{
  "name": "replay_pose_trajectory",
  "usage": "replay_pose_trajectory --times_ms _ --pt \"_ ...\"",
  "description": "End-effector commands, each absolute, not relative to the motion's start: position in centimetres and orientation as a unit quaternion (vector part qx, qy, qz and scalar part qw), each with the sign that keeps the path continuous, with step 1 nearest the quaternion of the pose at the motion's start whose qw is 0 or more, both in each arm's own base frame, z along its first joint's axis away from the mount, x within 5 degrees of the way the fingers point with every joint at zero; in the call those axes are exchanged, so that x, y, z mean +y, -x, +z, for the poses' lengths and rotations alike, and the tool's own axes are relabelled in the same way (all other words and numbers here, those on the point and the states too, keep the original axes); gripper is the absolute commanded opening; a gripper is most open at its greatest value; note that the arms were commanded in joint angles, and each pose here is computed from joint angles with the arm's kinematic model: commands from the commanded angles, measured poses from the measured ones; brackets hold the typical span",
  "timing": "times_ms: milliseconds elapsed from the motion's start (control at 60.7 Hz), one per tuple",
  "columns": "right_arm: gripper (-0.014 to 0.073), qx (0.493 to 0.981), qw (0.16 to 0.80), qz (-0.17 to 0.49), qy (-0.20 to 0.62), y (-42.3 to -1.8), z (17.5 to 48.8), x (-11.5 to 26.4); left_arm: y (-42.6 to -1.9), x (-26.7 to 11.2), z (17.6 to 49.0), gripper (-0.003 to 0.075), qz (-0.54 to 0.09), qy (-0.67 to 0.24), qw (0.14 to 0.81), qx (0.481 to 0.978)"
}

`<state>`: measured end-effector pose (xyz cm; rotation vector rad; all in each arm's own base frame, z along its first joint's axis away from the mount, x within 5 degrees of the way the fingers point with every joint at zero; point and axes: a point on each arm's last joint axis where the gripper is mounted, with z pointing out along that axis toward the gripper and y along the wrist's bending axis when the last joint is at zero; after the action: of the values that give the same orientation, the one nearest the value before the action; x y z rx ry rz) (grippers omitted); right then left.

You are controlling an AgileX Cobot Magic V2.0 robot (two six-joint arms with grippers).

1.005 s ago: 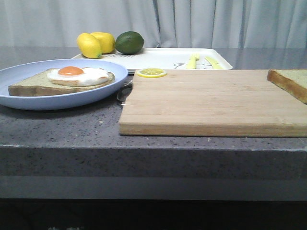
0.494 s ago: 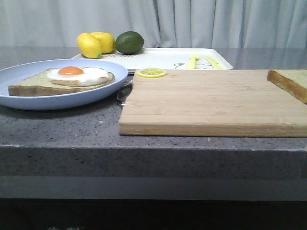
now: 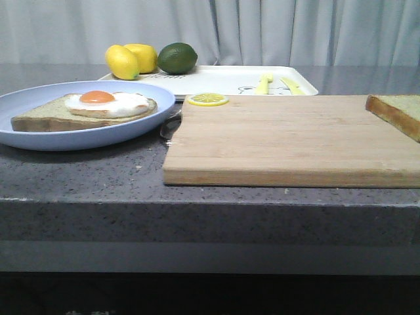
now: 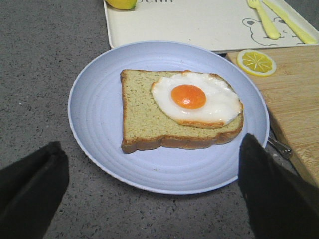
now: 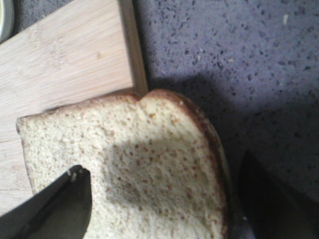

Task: Place bread and move sandwich to tray
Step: 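Lower the right gripper and grasp the bread slice edge, then lift the bread slice with the right gripper toward the blue plate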

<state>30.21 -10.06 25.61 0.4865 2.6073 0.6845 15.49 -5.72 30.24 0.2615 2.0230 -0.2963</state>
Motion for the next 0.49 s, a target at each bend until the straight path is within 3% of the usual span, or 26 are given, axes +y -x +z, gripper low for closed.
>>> replay_pose_trajectory --times_ms 0,264,478 --pt "0.0503 0.924 0.234 0.255 -0.161 -30.2 27.8 -9.8 -15.8 -6.0 32.2 0.0669 -0.138 -0.104 0.562 0.809" --pt "-0.006 0.92 0.229 0.274 -0.162 -30.1 28.0 -9.5 -15.8 -6.0 32.2 0.0669 -0.138 -0.104 0.562 0.809" --pt "-0.0062 0.891 0.259 0.333 -0.166 -29.7 30.4 -8.2 -15.8 -6.0 32.2 0.0669 -0.138 -0.104 0.562 0.809"
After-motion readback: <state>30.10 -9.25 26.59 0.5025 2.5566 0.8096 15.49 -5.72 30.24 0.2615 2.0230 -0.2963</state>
